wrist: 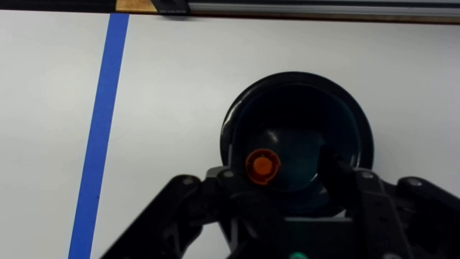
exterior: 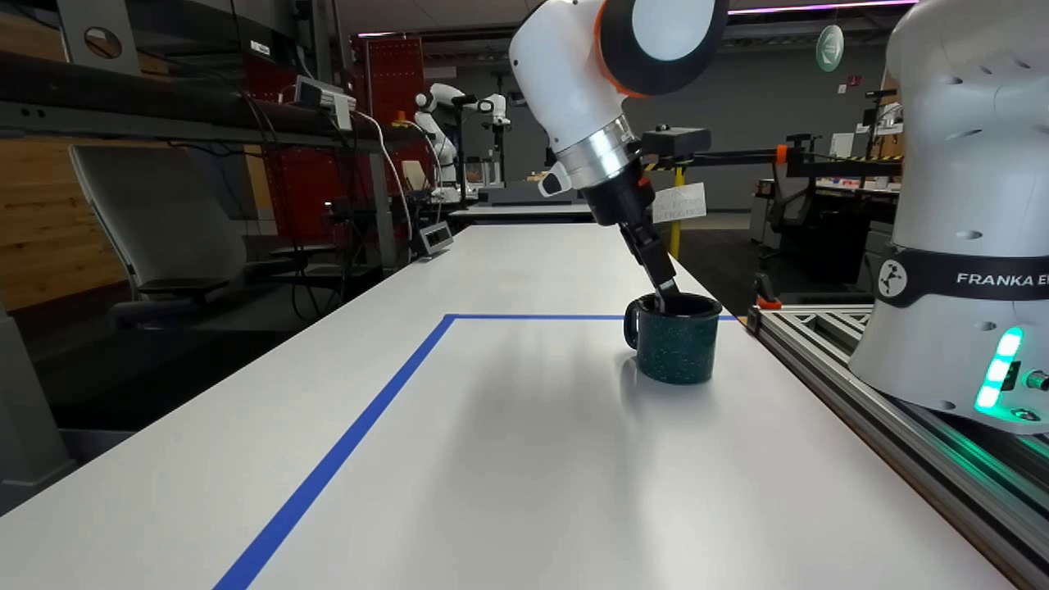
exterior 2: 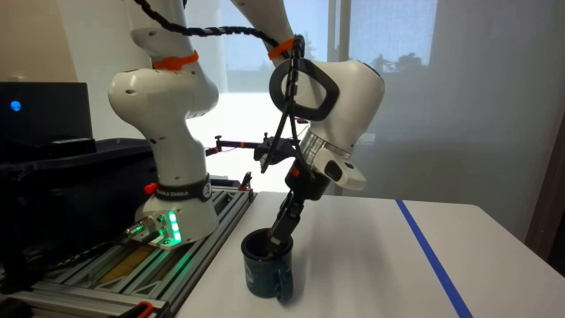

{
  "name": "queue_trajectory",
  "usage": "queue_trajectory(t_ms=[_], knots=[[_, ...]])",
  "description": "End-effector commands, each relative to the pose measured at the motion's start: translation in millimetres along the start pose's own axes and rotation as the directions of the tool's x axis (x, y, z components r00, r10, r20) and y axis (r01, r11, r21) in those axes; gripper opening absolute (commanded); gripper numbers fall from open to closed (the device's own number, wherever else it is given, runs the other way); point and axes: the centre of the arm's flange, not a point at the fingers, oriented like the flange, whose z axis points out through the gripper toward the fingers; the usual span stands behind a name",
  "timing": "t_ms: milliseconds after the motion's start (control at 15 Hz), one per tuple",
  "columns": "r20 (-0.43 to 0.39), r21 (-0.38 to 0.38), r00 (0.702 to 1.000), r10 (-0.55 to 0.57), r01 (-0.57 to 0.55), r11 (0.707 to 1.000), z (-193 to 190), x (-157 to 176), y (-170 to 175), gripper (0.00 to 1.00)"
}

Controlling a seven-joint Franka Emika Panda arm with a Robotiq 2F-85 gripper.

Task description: Remove the marker from the cup

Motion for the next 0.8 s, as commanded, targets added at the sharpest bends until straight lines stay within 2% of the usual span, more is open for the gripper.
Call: queue_trajectory(t_ms=[0, 133, 267, 333, 400, 667, 733], knots=[[-0.020, -0.007, 1.000, 0.021, -0.021, 1.000, 12.7, -22.1, -18.2, 0.49], [-0.023, -0.007, 0.999, 0.026, -0.026, 1.000, 10.9, -20.3, -19.1, 0.55], [-0.026, -0.008, 0.999, 0.028, -0.028, 1.000, 9.0, -18.9, -18.9, 0.55], [-0.028, -0.008, 0.999, 0.030, -0.030, 1.000, 8.2, -18.1, -18.6, 0.34], [-0.031, -0.009, 0.999, 0.030, -0.031, 0.999, 7.4, -17.6, -18.6, 0.30], [-0.040, -0.008, 0.999, 0.032, -0.032, 0.999, 4.2, -15.3, -17.8, 0.01], [-0.040, -0.007, 0.999, 0.031, -0.031, 1.000, 3.6, -15.3, -17.9, 0.03]])
